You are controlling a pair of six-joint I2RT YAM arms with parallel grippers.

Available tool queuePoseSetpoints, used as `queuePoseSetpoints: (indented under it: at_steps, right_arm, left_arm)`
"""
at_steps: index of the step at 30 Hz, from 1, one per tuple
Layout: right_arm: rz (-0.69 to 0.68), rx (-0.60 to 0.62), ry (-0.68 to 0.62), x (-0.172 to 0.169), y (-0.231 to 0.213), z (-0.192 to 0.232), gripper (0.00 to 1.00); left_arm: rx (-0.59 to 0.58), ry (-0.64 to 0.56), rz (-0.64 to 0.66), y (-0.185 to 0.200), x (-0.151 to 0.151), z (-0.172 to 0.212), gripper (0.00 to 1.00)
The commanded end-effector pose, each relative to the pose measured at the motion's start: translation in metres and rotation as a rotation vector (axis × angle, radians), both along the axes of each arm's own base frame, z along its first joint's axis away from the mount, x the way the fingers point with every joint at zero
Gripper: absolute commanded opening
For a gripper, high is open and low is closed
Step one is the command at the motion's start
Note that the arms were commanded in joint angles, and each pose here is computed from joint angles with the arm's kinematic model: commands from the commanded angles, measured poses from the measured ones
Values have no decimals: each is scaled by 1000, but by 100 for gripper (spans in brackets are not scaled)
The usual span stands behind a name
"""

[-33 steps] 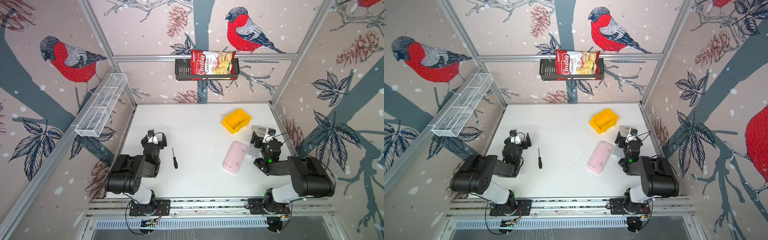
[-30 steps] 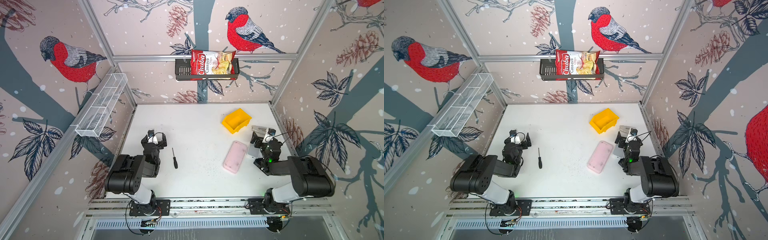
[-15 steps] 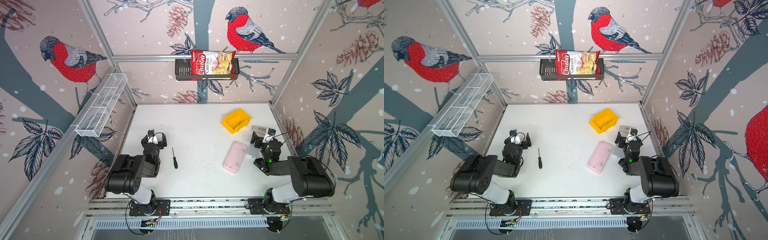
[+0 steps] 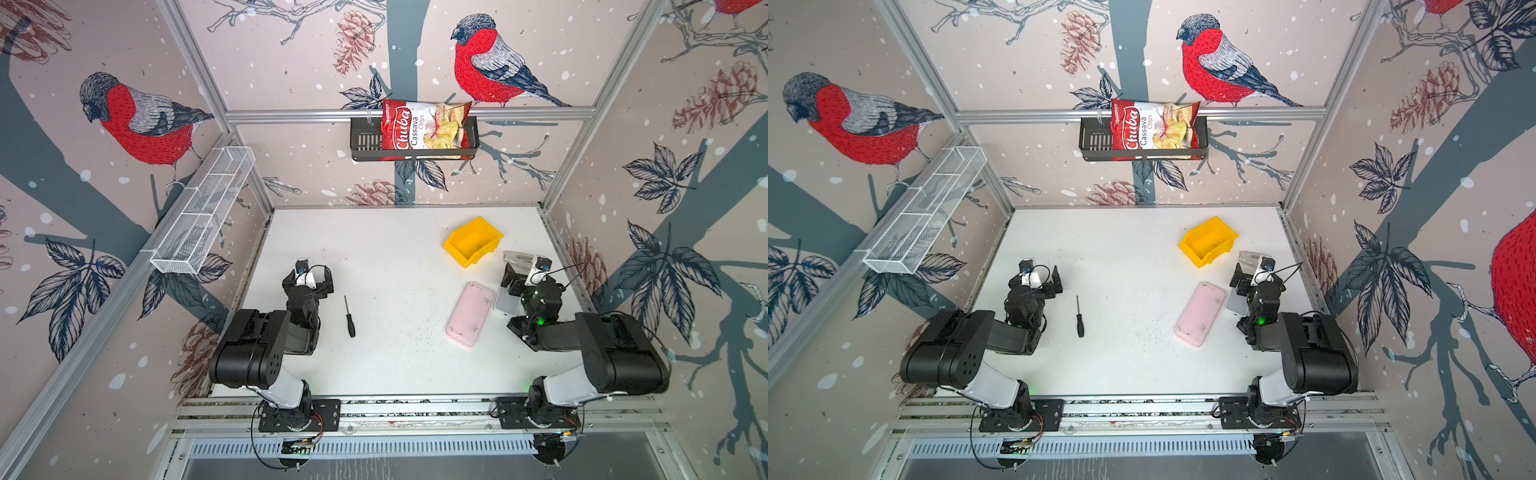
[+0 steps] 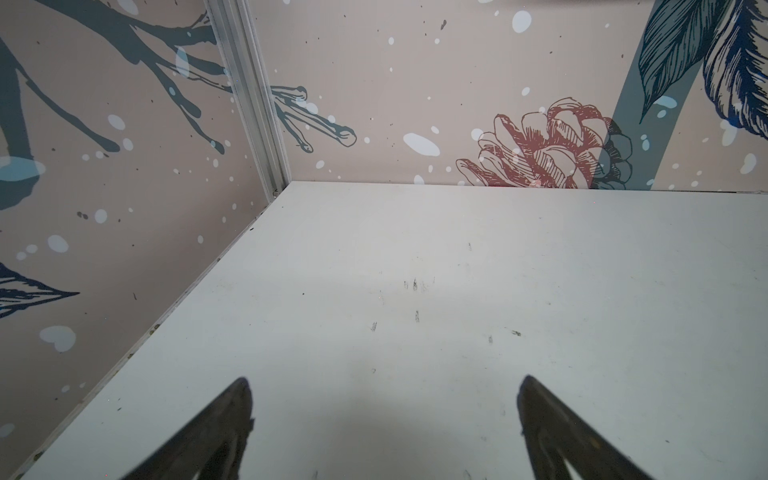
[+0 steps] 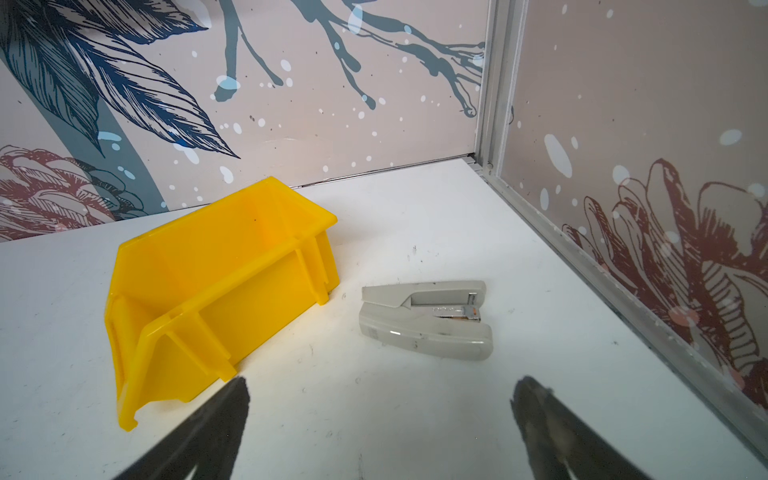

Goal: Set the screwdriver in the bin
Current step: 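Reach the left gripper over the black-handled screwdriver while the right arm advances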

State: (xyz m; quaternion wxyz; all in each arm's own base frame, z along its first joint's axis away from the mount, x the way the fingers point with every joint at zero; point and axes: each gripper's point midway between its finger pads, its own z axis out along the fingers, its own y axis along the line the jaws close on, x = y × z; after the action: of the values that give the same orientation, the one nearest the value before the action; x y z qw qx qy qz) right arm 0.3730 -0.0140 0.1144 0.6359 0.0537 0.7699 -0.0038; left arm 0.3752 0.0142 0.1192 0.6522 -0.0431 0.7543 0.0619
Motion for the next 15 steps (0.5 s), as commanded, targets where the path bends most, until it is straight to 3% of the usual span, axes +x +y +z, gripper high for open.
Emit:
queuePoseSetpoints:
  at_steps: [1, 9, 15]
  right_arm:
    - [28, -12, -48, 0, 5, 13, 99]
    - [72, -37, -88, -8, 14, 32, 99]
    - [156, -98, -74, -14, 33, 49, 100]
  left_arm:
    - [-4, -54, -19, -3, 1, 17, 97]
    - [21, -31, -69, -15, 5, 45, 97]
    - [-55, 61, -135, -41, 7, 58, 97]
